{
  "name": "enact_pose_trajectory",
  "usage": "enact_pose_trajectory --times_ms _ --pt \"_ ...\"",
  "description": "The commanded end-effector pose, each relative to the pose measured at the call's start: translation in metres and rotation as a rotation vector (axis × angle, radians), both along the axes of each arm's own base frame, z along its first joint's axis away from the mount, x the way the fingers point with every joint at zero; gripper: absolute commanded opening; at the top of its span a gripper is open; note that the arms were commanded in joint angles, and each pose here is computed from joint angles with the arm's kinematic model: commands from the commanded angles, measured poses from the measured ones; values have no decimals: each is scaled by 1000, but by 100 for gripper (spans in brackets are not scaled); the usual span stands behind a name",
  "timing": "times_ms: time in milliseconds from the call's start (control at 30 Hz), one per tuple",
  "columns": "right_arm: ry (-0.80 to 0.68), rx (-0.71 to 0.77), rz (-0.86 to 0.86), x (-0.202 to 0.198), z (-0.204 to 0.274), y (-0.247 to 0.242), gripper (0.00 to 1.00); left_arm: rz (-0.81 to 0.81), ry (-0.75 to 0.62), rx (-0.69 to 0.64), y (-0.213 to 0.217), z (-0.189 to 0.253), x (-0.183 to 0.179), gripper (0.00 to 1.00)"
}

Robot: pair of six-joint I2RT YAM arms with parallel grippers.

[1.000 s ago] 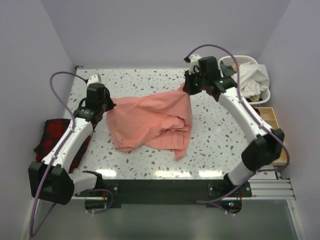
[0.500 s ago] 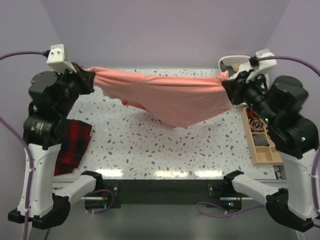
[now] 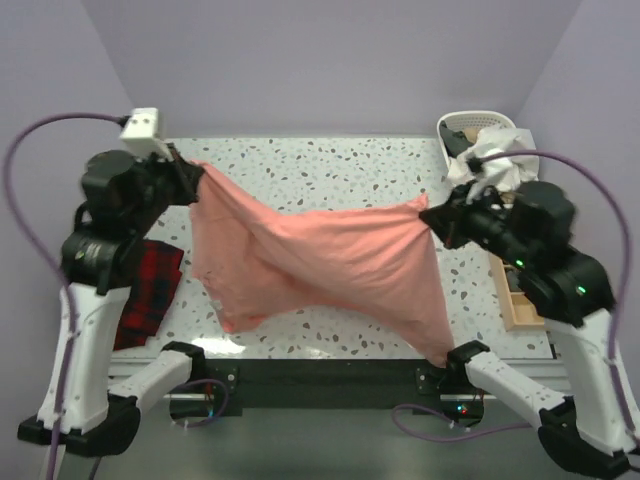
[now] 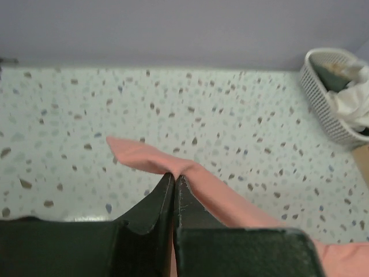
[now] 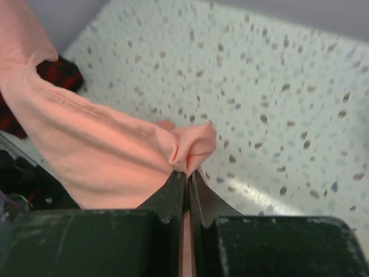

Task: Fold and stack the t-shirts
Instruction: Flatten out the tshirt

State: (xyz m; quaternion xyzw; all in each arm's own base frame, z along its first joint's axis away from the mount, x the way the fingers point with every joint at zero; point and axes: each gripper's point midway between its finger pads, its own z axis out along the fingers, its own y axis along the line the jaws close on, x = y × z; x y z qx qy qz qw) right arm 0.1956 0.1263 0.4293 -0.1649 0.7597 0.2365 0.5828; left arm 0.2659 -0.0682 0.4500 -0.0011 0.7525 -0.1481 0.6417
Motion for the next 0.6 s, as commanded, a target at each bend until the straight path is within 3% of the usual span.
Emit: enact_pose_trajectory --times_ms 0,67,200,367,433,533,567 --pt "342 -72 -21 27 -129 16 0 31 326 45 -5 -130 45 0" --pt "437 -127 -47 28 -177 12 0 40 405 34 -8 -175 52 0" --pt "545 -112 30 33 -223 32 0 107 541 19 -6 -245 65 0" --pt "712 -28 310 0 -251 89 0 191 614 40 5 -284 70 0" --pt "756 -49 340 -6 -266 100 0 202 632 40 5 -295 70 0" --pt "877 -27 484 -29 -294 131 10 196 647 20 1 -309 73 0" --pt "910 -41 528 -41 -302 141 26 177 659 10 -3 -312 72 0"
